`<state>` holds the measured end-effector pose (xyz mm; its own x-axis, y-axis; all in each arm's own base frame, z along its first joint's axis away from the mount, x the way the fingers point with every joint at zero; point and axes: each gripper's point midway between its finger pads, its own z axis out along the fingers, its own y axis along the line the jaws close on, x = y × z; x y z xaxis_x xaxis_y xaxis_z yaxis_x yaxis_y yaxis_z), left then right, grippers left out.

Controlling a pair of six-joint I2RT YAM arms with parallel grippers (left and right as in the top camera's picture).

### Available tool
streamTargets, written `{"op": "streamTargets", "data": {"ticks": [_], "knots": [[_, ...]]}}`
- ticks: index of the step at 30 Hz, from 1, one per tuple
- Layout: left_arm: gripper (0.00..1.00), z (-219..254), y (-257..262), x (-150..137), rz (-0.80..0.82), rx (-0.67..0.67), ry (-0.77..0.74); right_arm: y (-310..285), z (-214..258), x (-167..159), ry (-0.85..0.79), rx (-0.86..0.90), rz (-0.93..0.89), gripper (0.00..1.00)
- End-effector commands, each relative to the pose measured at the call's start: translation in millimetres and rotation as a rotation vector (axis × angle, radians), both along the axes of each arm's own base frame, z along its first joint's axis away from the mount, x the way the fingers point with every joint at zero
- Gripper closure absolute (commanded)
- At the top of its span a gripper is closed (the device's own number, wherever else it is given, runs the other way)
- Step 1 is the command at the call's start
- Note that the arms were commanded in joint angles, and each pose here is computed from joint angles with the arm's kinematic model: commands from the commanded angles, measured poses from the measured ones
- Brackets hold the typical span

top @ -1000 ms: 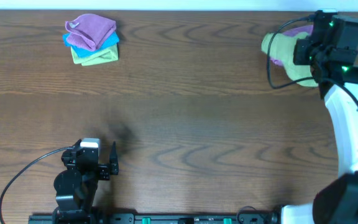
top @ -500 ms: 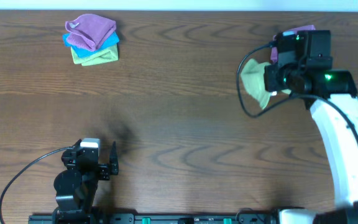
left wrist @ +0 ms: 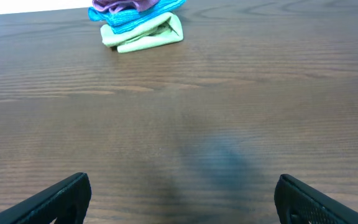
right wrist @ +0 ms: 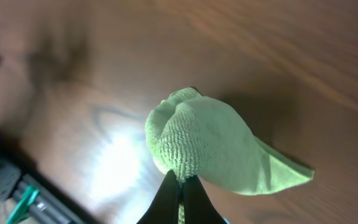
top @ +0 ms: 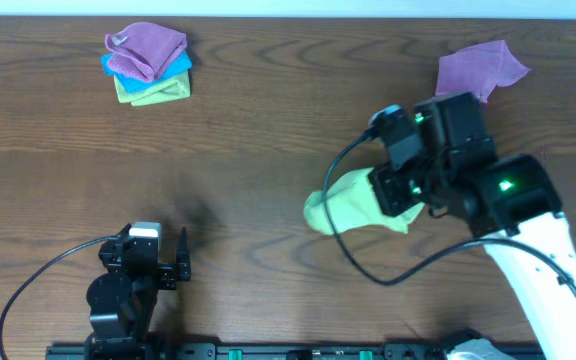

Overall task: Fold the cloth
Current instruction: 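Lift the green cloth and drag it toward the table center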

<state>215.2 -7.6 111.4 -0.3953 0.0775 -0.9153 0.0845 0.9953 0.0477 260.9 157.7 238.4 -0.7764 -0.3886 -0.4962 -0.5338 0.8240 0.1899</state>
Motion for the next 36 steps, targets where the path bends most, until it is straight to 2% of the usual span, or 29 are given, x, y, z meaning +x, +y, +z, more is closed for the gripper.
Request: {"op": "streamTargets", "data": {"ticks": [1, 7, 11, 12, 13, 14, 15, 19, 22, 26, 30, 36], "knots": [[0.05, -8, 0, -1, -0.007, 0.014, 0.014, 19, 8, -11, 0.008, 0.041, 0.025, 0.99], [0.05, -8, 0, -1, -0.007, 0.014, 0.014, -1, 3, 5, -0.040, -0.054, -0.060, 0.99], [0.05, -8, 0, -1, -0.007, 0.014, 0.014, -48, -7, 36, -0.091, -0.220, -0.222, 0.98], [0.05, -8, 0, -1, -0.007, 0.014, 0.014, -65, -8, 47, -0.114, -0.270, -0.281, 0.80], [0.05, -8, 0, -1, -0.007, 0.014, 0.014, -81, -9, 57, -0.133, -0.310, -0.336, 0.39], [0.05, -8, 0, -1, -0.007, 0.014, 0.014, -97, -8, 66, -0.148, -0.338, -0.394, 0.11], [0.05, -8, 0, -1, -0.007, 0.014, 0.014, -108, -8, 71, -0.152, -0.337, -0.429, 0.01], [0.04, -8, 0, -1, -0.007, 0.014, 0.014, -128, -5, 77, -0.149, -0.304, -0.498, 0.01], [0.05, -8, 0, -1, -0.007, 0.014, 0.014, -121, -7, 76, -0.110, -0.189, -0.423, 0.01], [0.05, -8, 0, -1, -0.007, 0.014, 0.014, -122, -12, 74, -0.070, -0.091, -0.376, 0.05], [0.05, -8, 0, -1, -0.007, 0.014, 0.014, -123, -37, 64, 0.024, -0.009, -0.365, 0.10], [0.04, -8, 0, -1, -0.007, 0.014, 0.014, -120, -109, 35, 0.191, 0.037, -0.369, 0.13]]}}
